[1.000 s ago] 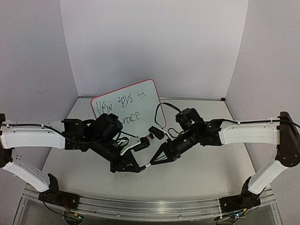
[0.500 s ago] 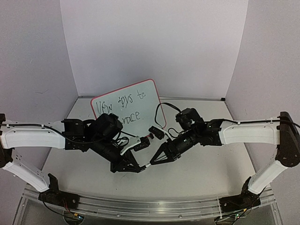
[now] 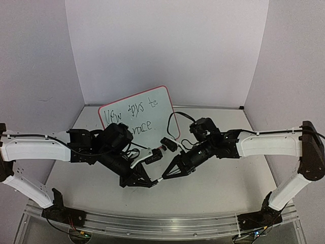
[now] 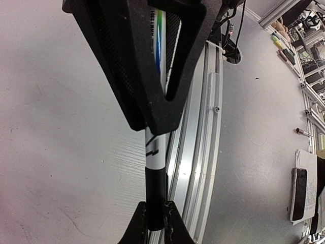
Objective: Write a sentence on the whiteboard
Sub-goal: Insert the whiteboard marker without the cap into the pen cap, then put down the whiteboard marker at the center of the board.
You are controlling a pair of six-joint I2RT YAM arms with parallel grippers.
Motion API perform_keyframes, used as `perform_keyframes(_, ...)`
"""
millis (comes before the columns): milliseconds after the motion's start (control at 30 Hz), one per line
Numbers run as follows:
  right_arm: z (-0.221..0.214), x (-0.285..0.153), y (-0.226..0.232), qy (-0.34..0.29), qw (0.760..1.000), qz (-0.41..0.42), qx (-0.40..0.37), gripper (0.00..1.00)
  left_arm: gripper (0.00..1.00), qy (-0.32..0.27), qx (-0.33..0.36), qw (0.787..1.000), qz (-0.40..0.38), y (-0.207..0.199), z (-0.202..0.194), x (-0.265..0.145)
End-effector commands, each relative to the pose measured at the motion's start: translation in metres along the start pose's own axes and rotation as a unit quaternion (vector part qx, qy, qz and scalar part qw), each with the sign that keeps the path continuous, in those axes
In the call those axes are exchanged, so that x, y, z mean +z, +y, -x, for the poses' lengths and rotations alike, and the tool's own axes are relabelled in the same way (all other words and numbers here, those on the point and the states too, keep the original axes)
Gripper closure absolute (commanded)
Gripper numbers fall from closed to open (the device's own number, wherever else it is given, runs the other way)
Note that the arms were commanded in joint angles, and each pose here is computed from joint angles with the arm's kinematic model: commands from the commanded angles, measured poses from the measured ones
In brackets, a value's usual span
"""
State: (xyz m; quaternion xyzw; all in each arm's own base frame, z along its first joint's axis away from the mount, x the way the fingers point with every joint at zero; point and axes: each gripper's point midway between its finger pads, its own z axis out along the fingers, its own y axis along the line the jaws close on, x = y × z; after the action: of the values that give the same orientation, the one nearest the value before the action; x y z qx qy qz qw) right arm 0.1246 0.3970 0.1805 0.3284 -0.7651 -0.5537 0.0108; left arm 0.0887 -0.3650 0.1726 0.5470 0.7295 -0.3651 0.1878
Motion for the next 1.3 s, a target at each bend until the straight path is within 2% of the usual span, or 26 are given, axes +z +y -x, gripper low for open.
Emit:
perform_keyframes(0,0.003,0.02,0.03,0.007,0.997,0.045,-0.06,1.0,1.0,-0.221,0.114,0.969,-0.009,-0.024,0.128,-0.04)
perform_keyframes(167,0.005,0.019,0.027,-0.004,0.998,0.032,-0.062,1.0,1.0,-0.216,0.111,0.97,-0.012,-0.023,0.126,-0.037)
perform_keyframes(233,0.011,0.015,0.022,-0.025,0.998,0.006,-0.063,1.0,1.0,-0.204,0.099,0.974,0.0,-0.018,0.118,-0.035)
perform_keyframes(267,0.015,0.01,0.016,-0.039,0.997,-0.016,-0.062,1.0,0.97,-0.195,0.087,0.977,0.011,-0.012,0.111,-0.033)
perform_keyframes(367,0.025,-0.014,-0.01,-0.082,0.992,-0.092,-0.042,1.0,0.76,-0.167,0.029,0.984,0.056,0.012,0.08,-0.029)
perform_keyframes(400,0.03,-0.026,-0.019,-0.1,0.988,-0.112,-0.034,1.0,0.65,-0.165,0.009,0.983,0.081,0.024,0.07,-0.03)
perform_keyframes(467,0.037,-0.05,-0.041,-0.141,0.977,-0.161,-0.013,1.0,0.48,-0.165,-0.041,0.979,0.114,0.044,0.047,-0.036)
perform_keyframes(567,0.045,-0.081,-0.069,-0.185,0.957,-0.224,0.014,1.0,0.37,-0.164,-0.11,0.968,0.153,0.071,0.017,-0.045)
perform_keyframes(767,0.057,-0.1,-0.118,-0.206,0.932,-0.294,0.046,1.0,0.28,-0.176,-0.214,0.933,0.23,0.105,-0.022,-0.064)
perform_keyframes(1000,0.077,-0.088,-0.16,-0.195,0.928,-0.314,0.052,0.97,0.26,-0.176,-0.312,0.901,0.245,0.128,-0.062,-0.077)
perform_keyframes(1100,0.077,-0.089,-0.182,-0.187,0.926,-0.321,0.068,0.86,0.25,-0.165,-0.34,0.89,0.257,0.137,-0.077,-0.083)
perform_keyframes(1267,0.072,-0.106,-0.207,-0.19,0.914,-0.349,0.084,0.54,0.23,-0.169,-0.383,0.861,0.289,0.155,-0.104,-0.099)
